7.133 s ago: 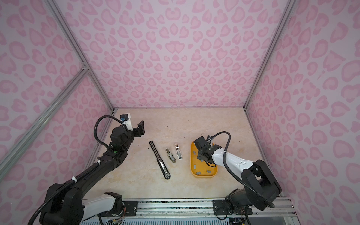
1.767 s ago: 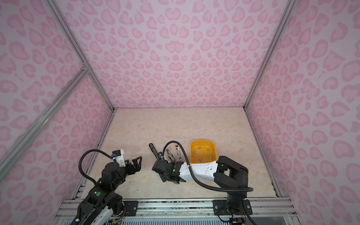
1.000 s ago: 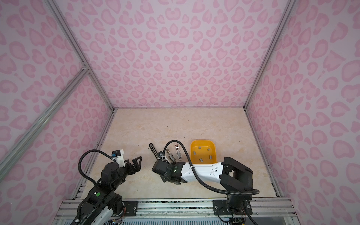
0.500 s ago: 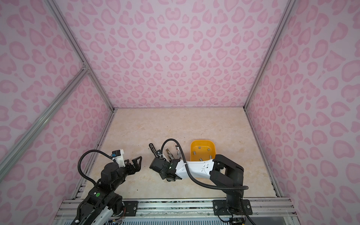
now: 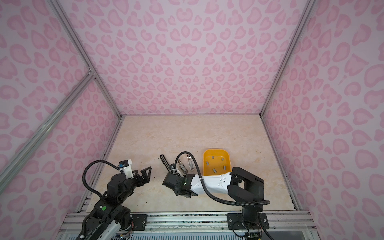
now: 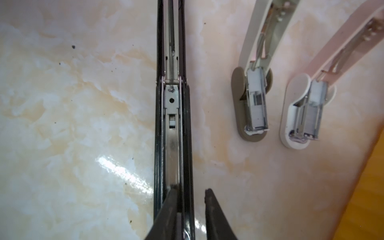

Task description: Load the staples into the stapler

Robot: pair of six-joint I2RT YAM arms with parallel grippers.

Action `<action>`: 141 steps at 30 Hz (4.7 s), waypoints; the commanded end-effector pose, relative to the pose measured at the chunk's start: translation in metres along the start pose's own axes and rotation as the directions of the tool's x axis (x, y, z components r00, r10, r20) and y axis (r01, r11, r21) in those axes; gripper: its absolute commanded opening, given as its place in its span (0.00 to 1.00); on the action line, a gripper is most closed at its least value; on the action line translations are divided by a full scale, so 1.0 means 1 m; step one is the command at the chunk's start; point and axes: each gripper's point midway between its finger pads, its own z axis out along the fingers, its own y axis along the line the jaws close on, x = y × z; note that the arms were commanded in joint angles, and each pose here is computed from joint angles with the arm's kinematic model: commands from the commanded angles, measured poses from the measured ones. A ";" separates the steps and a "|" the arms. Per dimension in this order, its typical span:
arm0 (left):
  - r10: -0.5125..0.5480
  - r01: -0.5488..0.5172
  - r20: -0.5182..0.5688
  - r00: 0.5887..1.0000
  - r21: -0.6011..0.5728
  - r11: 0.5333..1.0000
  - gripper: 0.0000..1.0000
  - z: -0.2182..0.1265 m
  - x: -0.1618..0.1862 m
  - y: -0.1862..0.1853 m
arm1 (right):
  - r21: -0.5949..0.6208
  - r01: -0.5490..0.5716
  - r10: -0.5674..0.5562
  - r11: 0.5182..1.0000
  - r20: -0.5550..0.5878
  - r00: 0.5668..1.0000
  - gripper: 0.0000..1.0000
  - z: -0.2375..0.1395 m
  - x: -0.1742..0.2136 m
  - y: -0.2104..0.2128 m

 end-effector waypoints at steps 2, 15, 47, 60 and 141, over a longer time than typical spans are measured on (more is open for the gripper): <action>-0.001 0.001 0.008 1.000 0.012 1.000 0.98 0.000 -0.002 -0.002 | 0.012 -0.008 0.008 1.000 -0.005 1.000 0.26 -0.004 0.007 -0.004; -0.247 0.258 0.150 0.957 -0.056 0.964 0.97 -0.001 -0.020 0.017 | -0.159 0.018 0.025 0.987 0.264 0.964 0.65 -0.070 -0.008 0.004; -0.115 0.119 -0.064 0.991 0.062 0.991 0.97 0.008 -0.003 -0.020 | -0.160 0.094 -0.047 0.983 0.274 0.961 0.03 0.006 0.014 0.020; -0.288 0.290 -0.079 0.954 0.011 0.957 0.97 0.011 0.009 -0.008 | -0.198 0.007 0.049 0.980 0.277 0.960 0.00 0.005 0.006 0.027; 0.074 -0.091 0.073 0.995 0.265 0.960 0.54 0.049 0.003 -0.091 | -0.330 0.112 0.075 0.937 0.504 0.860 0.00 -0.017 0.016 0.057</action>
